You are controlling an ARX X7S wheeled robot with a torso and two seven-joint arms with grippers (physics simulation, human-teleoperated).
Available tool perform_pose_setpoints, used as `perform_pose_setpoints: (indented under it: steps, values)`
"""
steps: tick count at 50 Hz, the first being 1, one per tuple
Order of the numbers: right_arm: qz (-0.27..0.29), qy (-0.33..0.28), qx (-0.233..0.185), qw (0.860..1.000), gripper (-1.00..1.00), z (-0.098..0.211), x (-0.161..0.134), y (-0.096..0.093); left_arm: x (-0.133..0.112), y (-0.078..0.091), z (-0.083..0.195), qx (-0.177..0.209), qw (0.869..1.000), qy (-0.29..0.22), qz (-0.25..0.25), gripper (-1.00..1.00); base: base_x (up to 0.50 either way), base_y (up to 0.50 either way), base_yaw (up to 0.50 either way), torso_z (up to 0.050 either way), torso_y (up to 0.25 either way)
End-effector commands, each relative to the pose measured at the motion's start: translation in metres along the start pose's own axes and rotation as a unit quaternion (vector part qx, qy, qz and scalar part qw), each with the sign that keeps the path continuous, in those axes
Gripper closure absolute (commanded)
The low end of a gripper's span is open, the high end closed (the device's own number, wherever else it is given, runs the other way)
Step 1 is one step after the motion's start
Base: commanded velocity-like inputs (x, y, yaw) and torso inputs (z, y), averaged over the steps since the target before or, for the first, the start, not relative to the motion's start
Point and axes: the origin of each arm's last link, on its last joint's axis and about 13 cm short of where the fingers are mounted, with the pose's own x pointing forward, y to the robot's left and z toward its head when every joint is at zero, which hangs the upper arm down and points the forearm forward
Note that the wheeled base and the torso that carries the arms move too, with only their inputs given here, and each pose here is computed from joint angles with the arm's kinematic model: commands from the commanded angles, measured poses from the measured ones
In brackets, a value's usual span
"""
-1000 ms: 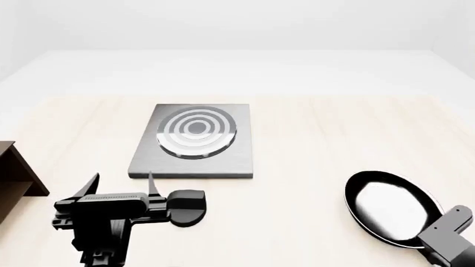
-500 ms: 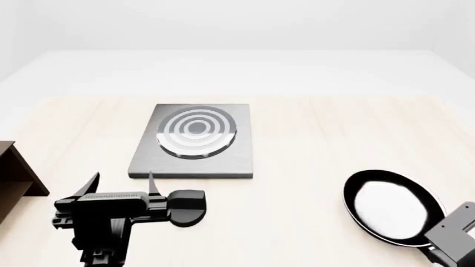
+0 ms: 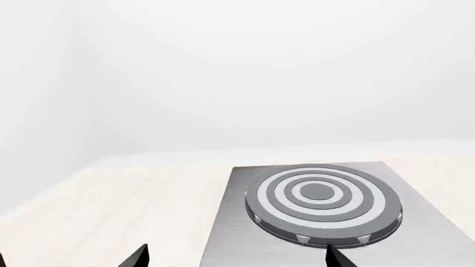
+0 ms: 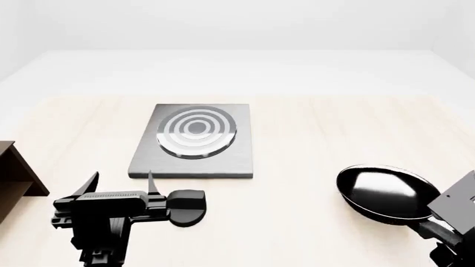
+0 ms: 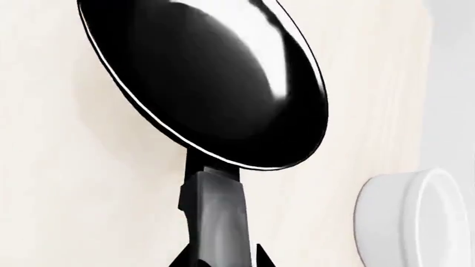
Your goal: Turn on the stove and put the frying pan on it.
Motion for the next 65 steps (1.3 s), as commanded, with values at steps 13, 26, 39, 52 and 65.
perform_pose_setpoints:
  steps: [13,26,39,52,65]
  values:
    - [-0.095,-0.11,-0.001,0.989,1.0,0.042,-0.041,-0.035,0.0,0.0,-0.001,-0.001,1.0,0.001,0.001,-1.0,0.0,0.0,0.0,0.0,0.0]
    - [-0.118,-0.157,-0.003,0.98,1.0,0.067,-0.048,-0.043,0.0,0.001,-0.002,-0.001,1.0,0.002,0.002,-1.0,0.0,0.0,0.0,0.0,0.001]
    - [-0.117,-0.216,0.022,0.969,1.0,0.095,-0.035,-0.045,-0.001,0.001,-0.002,-0.003,1.0,0.0,0.002,-1.0,0.0,0.0,0.0,0.0,0.002]
    - [-0.123,-0.255,0.043,0.958,1.0,0.124,-0.02,-0.044,0.0,0.002,-0.001,-0.002,1.0,-0.001,0.004,-1.0,0.0,0.0,0.0,0.0,0.002]
    - [-0.123,-0.285,0.043,0.95,1.0,0.158,-0.012,-0.043,0.0,0.004,0.0,-0.002,1.0,-0.002,0.006,-1.0,0.0,0.0,0.0,0.0,0.002]
